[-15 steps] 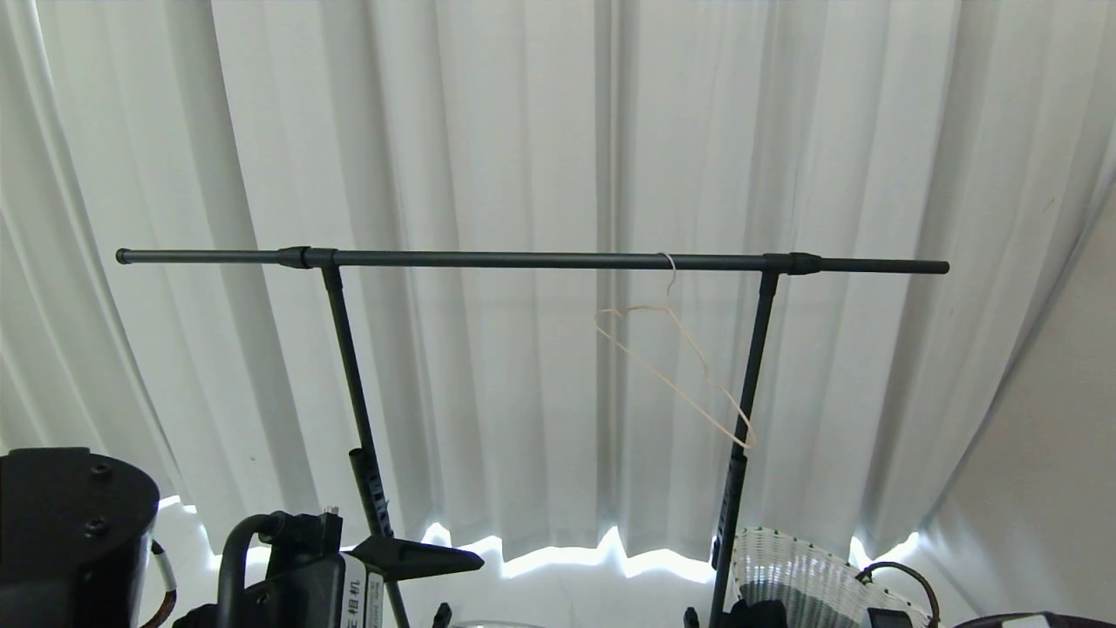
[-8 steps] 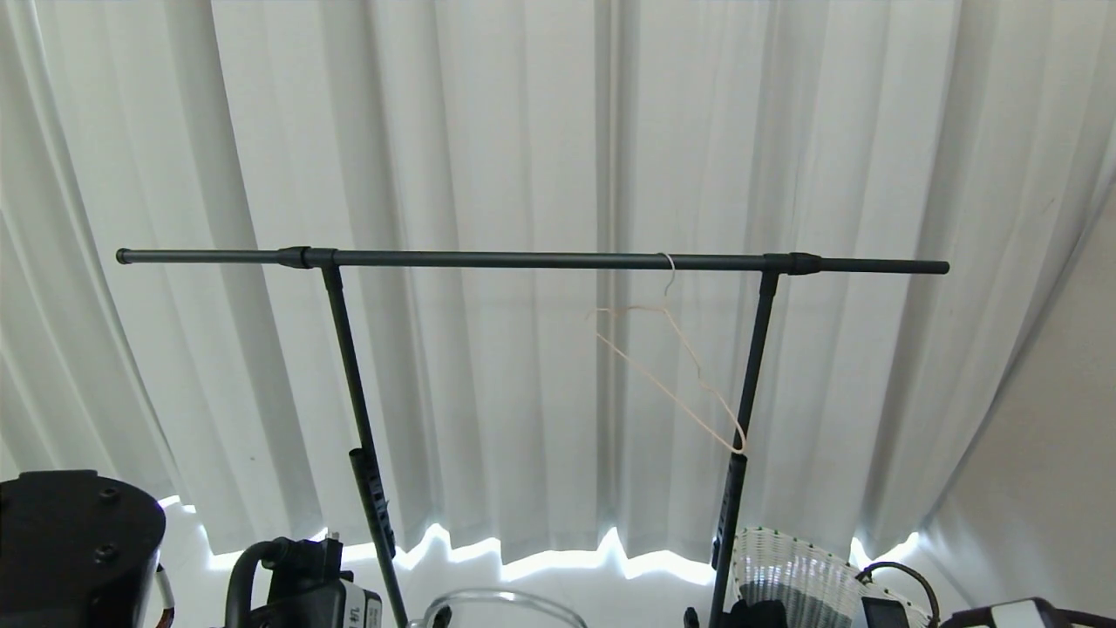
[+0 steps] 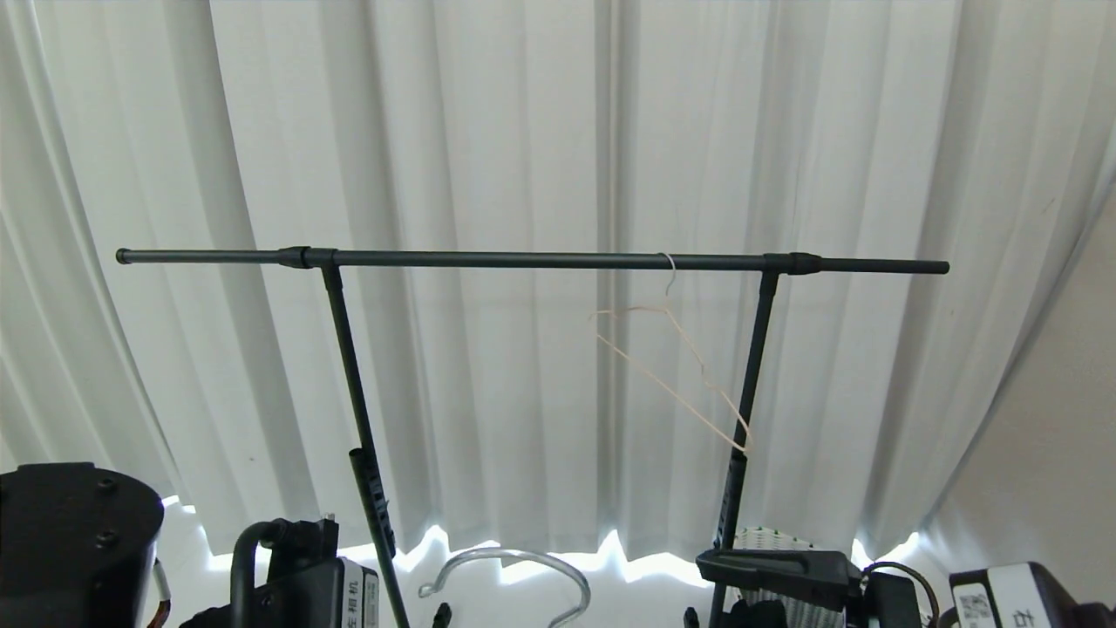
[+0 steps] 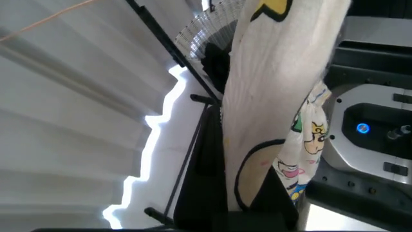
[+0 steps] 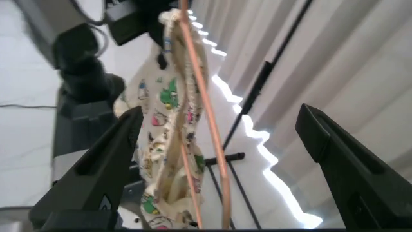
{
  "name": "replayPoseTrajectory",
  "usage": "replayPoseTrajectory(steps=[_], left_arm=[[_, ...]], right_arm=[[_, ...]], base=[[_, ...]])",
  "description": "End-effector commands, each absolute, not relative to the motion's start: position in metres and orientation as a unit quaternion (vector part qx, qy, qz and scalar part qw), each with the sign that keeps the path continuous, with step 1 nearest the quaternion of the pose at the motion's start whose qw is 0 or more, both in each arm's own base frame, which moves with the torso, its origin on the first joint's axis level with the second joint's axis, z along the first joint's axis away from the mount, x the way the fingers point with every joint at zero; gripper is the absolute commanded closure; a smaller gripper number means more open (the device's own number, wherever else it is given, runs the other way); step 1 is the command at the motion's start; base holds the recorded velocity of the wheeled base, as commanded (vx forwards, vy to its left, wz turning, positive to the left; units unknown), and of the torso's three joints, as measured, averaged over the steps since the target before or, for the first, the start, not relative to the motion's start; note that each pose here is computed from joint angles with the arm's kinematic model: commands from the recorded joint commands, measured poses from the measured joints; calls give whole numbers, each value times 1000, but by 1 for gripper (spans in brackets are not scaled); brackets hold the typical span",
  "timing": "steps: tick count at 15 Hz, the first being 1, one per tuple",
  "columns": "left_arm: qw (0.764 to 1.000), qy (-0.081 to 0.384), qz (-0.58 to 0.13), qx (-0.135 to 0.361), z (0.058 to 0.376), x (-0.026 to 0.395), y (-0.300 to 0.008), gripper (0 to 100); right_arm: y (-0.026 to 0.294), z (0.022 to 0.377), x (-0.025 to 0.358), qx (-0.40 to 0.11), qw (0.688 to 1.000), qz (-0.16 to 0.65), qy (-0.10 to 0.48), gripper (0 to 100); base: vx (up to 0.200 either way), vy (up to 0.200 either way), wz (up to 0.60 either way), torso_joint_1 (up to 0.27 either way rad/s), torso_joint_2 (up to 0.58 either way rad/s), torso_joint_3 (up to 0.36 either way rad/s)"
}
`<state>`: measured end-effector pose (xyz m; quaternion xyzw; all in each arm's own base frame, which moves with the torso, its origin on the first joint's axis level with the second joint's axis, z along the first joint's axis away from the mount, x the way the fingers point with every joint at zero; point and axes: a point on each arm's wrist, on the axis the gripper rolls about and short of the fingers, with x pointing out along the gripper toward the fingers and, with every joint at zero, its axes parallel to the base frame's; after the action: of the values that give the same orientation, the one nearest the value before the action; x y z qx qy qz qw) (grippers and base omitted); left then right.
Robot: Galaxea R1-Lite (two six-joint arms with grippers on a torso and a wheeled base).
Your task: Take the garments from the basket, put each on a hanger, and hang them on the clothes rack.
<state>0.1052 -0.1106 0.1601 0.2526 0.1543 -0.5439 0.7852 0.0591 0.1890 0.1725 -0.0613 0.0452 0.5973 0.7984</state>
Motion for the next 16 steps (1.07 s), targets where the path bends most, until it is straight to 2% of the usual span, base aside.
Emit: replayPoseTrajectory(steps=[1,3,5,7,9,10,11,14,16], left_arm=[[815,178,-487,259,154,113,-98,100],[841,184,-438,260,155,117,-87,100],[856,186,-409,254,157,120,-78,100],[873,180,-385,240,164,127,-74,100],[904,139,-359,183,195,139,-78,100],[907,132,-356,181,199,140,-79,100],[914,106,-347,180,212,144,-80,100],[917,74,-351,177,222,145,-84,100],[916,67,-355,176,223,144,-86,100]], right_arm=[[186,171,67,-63,815,574,49,0],[178,167,81,-65,838,539,58,0],[169,163,97,-64,859,504,69,0],[167,162,102,-63,866,489,76,0],[171,148,107,-68,867,480,115,0],[173,144,108,-68,866,478,126,0],[183,137,116,-44,869,467,160,0],[217,151,139,26,881,443,165,0],[228,155,146,44,884,436,162,0]], base=[[0,0,0,0,0,0],[0,0,0,0,0,0],[0,0,0,0,0,0],[0,0,0,0,0,0],[0,0,0,0,0,0],[0,0,0,0,0,0],[0,0,0,0,0,0],[0,0,0,0,0,0],[0,0,0,0,0,0]])
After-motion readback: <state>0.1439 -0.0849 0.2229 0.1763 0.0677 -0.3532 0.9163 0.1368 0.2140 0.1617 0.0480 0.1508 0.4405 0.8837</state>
